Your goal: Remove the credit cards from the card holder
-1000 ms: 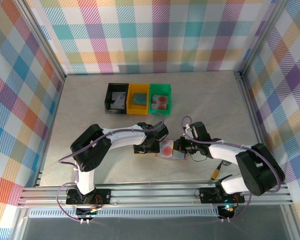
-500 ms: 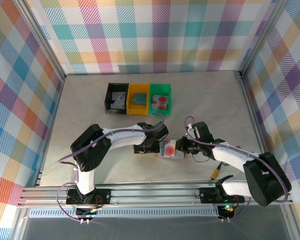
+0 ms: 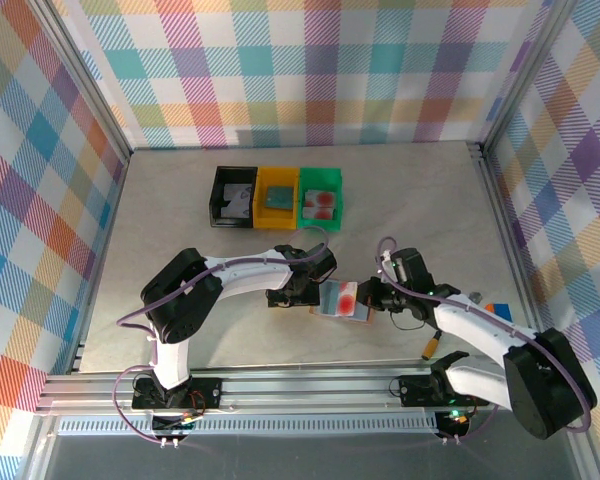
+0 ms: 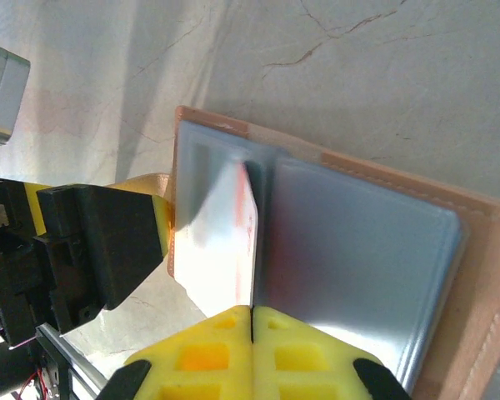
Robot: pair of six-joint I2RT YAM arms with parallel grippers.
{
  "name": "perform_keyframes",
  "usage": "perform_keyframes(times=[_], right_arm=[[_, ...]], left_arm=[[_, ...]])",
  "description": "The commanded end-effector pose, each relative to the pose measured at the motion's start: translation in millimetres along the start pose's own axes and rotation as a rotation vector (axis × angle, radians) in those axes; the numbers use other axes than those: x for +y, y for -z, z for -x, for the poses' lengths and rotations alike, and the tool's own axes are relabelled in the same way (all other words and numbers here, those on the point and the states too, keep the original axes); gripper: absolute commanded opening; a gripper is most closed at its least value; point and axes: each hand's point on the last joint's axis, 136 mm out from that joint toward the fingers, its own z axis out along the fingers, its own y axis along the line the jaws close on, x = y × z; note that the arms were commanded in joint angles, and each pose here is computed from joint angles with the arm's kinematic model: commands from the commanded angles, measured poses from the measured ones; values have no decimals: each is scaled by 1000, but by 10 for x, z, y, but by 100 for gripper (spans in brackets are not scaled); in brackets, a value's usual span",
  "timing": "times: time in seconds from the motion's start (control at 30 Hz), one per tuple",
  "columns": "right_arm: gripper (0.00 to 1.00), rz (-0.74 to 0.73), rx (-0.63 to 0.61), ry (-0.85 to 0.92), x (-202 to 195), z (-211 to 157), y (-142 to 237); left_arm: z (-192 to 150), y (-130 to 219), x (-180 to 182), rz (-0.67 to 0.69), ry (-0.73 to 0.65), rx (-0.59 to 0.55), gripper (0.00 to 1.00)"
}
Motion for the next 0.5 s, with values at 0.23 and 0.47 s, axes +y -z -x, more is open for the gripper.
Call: perform_keyframes(times=[0.23, 0.47], right_arm=[[0, -33, -15, 5, -80, -74, 141], [0, 10, -35, 24, 40, -39, 222]], left_arm=[[-385, -311, -82, -59, 10, 168, 79], [-200, 14, -84, -160, 27, 117, 80]])
